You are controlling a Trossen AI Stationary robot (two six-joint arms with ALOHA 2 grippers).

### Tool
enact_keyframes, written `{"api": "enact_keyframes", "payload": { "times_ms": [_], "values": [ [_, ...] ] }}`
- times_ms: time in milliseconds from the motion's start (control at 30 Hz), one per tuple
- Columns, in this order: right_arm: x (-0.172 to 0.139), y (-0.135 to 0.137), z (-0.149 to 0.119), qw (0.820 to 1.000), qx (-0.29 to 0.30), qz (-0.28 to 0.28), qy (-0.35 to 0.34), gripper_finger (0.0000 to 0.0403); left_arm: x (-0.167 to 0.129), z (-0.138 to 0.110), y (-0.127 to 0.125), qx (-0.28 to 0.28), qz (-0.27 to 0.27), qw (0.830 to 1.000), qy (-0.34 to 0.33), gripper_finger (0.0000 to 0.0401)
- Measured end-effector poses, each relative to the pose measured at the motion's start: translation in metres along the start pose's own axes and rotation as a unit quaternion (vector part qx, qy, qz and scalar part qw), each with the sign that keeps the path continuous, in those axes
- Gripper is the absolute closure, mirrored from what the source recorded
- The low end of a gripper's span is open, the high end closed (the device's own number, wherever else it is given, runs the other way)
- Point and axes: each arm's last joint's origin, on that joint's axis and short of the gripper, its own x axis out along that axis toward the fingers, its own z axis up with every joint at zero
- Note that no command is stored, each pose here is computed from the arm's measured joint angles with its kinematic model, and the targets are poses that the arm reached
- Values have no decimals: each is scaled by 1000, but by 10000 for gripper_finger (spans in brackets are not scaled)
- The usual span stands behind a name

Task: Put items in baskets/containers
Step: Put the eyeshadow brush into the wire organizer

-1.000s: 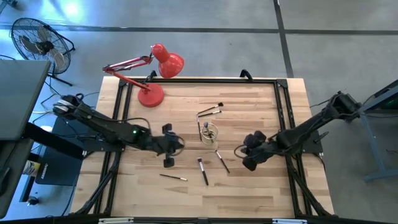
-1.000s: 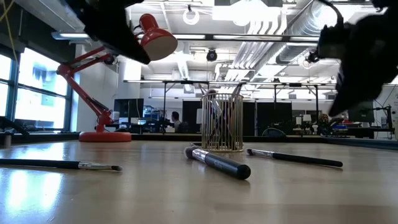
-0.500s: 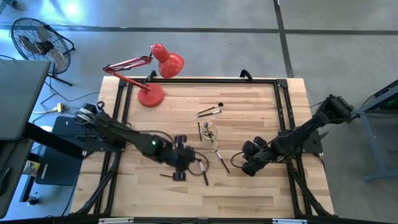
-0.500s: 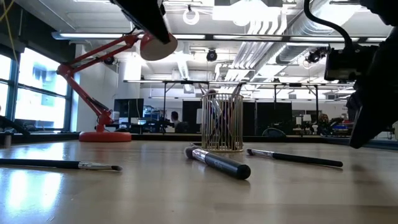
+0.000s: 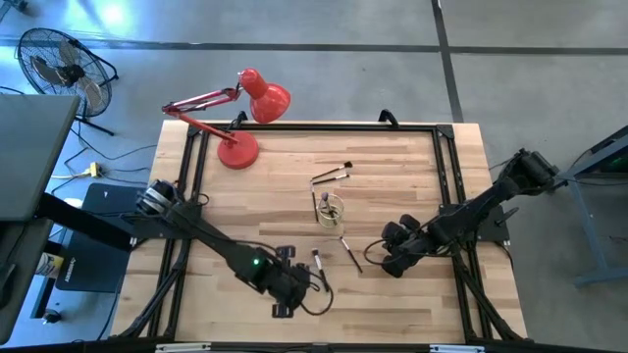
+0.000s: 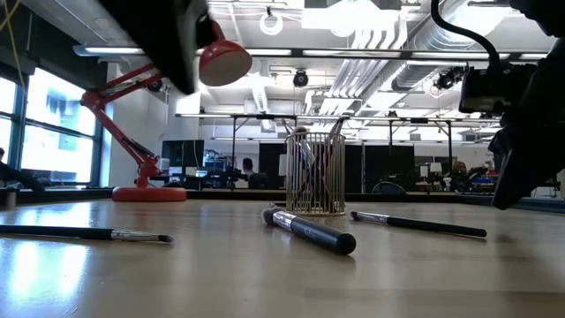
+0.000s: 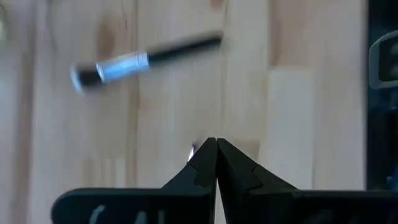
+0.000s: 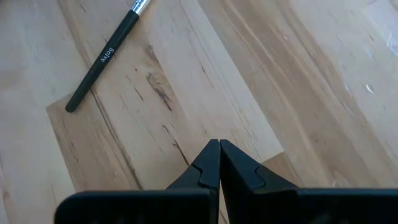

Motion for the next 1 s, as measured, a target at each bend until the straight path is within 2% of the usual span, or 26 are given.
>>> {"api": "enact_keyframes", "payload": {
  "times_ms": [167, 567, 1000],
  "values": [
    [0, 0, 0, 1000, -6, 0, 0, 399, 8, -3, -3, -23, -9, 1000, 17, 380],
    [0, -1, 1, 1000, -22, -9, -13, 401, 12, -5, -1, -12, 20, 1000, -2, 316],
    [0, -1, 1, 1000, -22, -12, -17, 399, 35, -22, 3, -13, 6, 1000, -4, 313]
  ]
}}
